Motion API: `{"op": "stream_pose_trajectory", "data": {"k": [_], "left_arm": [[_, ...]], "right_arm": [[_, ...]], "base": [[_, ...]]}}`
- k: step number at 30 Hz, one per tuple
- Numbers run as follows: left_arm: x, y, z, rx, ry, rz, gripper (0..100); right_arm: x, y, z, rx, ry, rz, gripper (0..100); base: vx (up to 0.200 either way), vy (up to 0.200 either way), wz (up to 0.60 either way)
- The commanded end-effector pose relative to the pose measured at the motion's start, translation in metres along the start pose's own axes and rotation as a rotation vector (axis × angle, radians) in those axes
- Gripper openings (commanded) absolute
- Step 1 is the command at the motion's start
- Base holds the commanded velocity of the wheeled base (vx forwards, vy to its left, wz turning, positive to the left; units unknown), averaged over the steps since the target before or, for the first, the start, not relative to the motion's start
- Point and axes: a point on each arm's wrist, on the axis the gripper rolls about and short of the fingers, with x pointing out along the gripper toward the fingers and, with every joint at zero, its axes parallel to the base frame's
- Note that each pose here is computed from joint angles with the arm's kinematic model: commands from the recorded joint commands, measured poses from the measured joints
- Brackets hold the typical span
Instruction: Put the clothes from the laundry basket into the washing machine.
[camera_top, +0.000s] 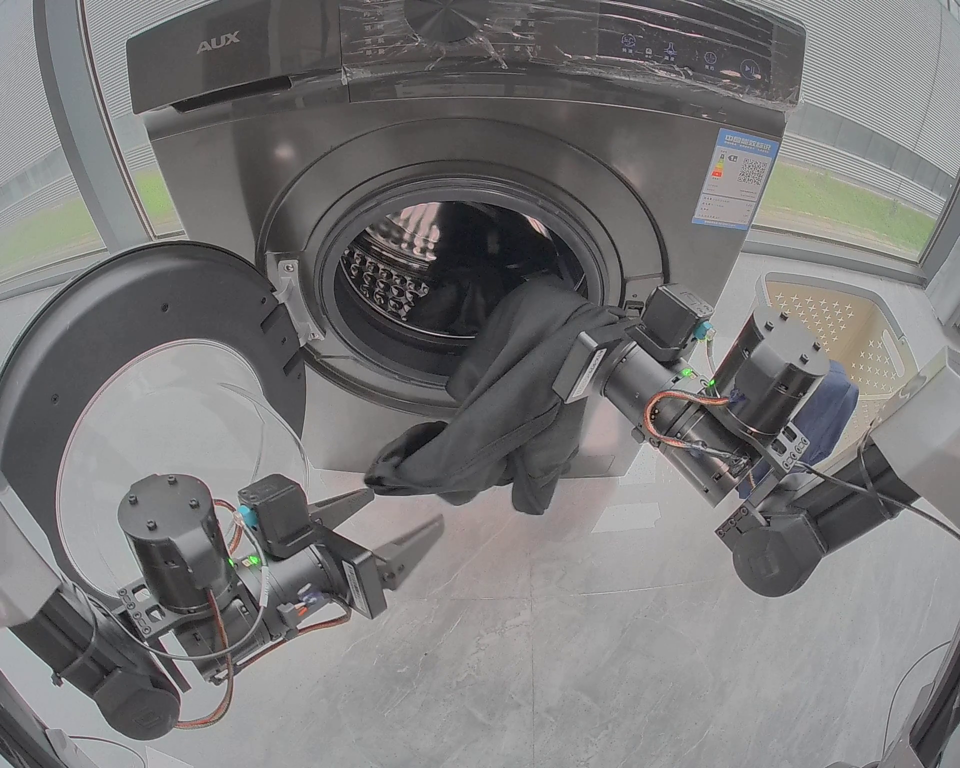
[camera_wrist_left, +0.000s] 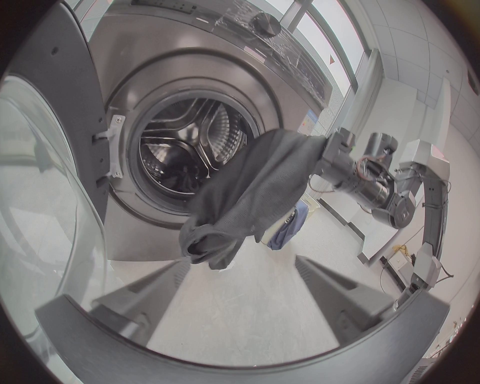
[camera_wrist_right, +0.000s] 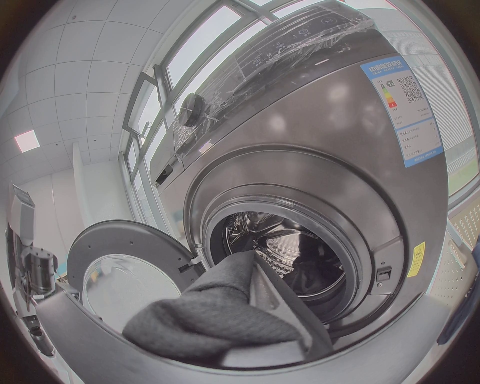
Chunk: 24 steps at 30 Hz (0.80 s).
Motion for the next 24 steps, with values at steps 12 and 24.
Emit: {"op": "stream_pose_trajectory", "data": {"k": [12, 24], "left_arm": [[0.04, -0.024, -0.001, 0.017, -0.118, -0.106, 100], [0.107, -0.013, -0.016, 0.031, -0.151, -0.081, 100]], "right_arm": [[0.003, 0.019, -0.011, 0.02, 0.026, 0.043, 0], [-0.003, 0.043, -0.017, 0.042, 0.056, 0.09, 0]], "base": [[0.0, 0.0, 0.0], [0.0, 0.0, 0.0]]}}
